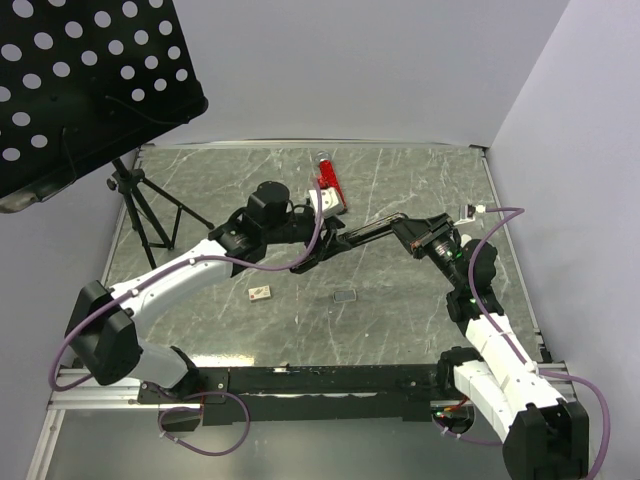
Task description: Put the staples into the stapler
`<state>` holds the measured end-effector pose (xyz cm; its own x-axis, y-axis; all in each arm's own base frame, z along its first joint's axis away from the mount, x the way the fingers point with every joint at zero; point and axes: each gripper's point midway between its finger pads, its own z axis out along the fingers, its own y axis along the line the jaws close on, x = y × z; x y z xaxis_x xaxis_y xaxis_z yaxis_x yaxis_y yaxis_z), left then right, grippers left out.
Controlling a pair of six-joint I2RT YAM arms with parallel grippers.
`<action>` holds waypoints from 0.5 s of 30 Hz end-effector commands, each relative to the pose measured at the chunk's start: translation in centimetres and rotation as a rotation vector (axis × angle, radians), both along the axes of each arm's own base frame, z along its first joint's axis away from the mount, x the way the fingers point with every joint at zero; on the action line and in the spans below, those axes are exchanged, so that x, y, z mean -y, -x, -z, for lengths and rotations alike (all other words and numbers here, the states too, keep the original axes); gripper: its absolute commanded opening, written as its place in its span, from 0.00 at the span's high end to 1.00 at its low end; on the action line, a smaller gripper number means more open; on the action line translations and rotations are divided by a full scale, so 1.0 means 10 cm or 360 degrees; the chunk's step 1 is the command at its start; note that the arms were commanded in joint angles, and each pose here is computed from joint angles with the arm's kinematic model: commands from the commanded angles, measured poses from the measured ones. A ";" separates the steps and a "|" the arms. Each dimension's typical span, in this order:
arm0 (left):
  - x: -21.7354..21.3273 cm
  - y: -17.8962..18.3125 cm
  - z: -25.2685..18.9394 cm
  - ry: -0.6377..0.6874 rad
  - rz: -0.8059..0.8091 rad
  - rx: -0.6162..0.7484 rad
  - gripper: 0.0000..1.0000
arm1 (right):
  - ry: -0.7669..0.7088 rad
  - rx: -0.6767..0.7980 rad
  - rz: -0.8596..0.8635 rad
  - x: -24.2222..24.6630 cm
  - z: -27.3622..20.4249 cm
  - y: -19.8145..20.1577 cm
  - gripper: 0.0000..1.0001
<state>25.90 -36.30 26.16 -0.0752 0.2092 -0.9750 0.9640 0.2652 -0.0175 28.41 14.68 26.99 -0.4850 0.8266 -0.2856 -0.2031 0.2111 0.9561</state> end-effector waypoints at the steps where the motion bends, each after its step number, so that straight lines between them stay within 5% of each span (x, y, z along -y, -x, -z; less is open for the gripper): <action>1: 0.09 0.01 -0.17 0.0037 0.0097 0.0091 0.47 | -0.0078 0.0239 -0.0034 -0.03 -0.43 0.11 1.00; 4: 0.11 0.01 -0.14 0.0027 0.0114 0.0087 0.61 | -0.0082 0.0237 -0.0042 -0.04 -0.43 0.11 1.00; 9: 0.14 0.01 -0.13 0.0022 0.0131 0.0092 0.69 | -0.0089 0.0236 -0.0063 -0.06 -0.43 0.12 1.00; 15: 0.13 0.01 -0.10 -0.0001 0.0129 0.0114 0.99 | -0.0064 0.0223 -0.0071 -0.08 -0.38 0.11 1.00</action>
